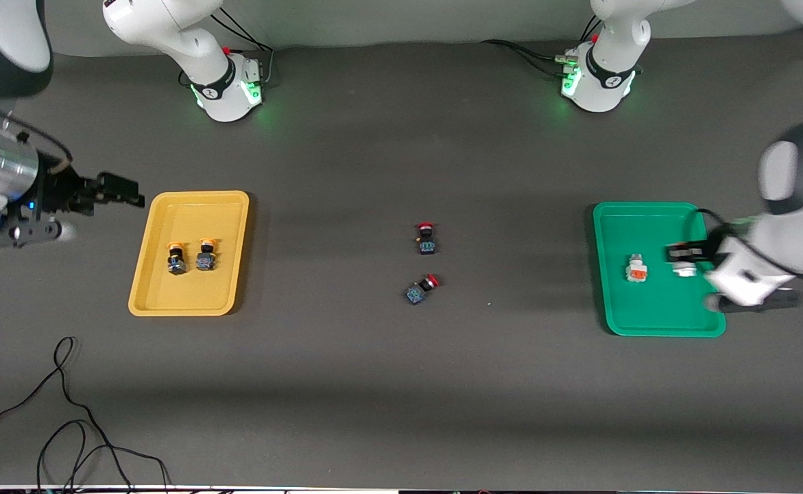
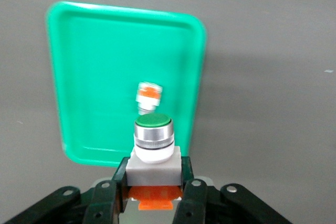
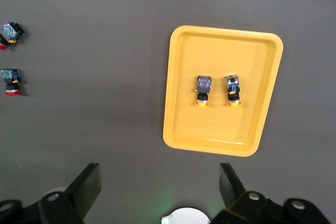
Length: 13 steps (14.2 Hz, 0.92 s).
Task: Place green and yellow buttons in trays
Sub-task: 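Lower the white button into the green tray and open the left gripper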
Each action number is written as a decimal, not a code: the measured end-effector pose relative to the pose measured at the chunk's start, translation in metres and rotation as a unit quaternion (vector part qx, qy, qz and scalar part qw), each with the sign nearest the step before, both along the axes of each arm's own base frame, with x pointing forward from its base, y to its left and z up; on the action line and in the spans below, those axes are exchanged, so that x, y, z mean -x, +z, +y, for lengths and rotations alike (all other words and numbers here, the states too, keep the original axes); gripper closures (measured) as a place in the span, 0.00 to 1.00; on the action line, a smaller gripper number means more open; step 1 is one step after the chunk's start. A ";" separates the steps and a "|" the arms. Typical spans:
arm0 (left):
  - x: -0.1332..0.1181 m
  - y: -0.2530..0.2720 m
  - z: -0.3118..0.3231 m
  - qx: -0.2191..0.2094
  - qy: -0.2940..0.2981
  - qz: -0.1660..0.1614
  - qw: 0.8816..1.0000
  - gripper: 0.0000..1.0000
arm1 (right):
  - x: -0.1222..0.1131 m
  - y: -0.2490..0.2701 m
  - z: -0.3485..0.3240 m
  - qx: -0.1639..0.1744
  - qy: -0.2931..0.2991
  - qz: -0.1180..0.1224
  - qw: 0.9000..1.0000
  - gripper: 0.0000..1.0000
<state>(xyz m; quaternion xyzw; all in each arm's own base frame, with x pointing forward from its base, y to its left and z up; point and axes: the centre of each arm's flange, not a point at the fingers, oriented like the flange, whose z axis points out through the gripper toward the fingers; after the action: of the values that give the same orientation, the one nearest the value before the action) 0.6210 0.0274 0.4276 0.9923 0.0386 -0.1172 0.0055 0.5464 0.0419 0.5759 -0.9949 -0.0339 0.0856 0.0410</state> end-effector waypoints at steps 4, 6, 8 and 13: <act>0.018 -0.089 0.064 -0.017 -0.024 -0.050 0.998 0.59 | 0.010 0.007 -0.028 0.008 -0.027 -0.007 1.000 0.00; 0.042 -0.148 0.065 -0.019 -0.037 -0.065 0.997 0.59 | 0.011 0.006 -0.034 0.014 -0.044 -0.011 0.999 0.00; 0.064 -0.187 0.060 -0.011 -0.041 -0.063 0.997 0.59 | 0.014 -0.001 -0.035 0.015 -0.050 -0.021 0.998 0.00; 0.082 -0.229 0.070 -0.008 -0.043 -0.043 0.998 0.59 | 0.025 -0.008 -0.046 0.013 -0.061 -0.025 0.998 0.00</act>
<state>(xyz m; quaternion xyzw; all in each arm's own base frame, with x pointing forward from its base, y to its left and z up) 0.5393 0.0978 0.1984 0.9972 -0.0036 -0.0744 -0.0056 0.5218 -0.0045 0.5675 -0.9974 0.0269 0.0587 0.0325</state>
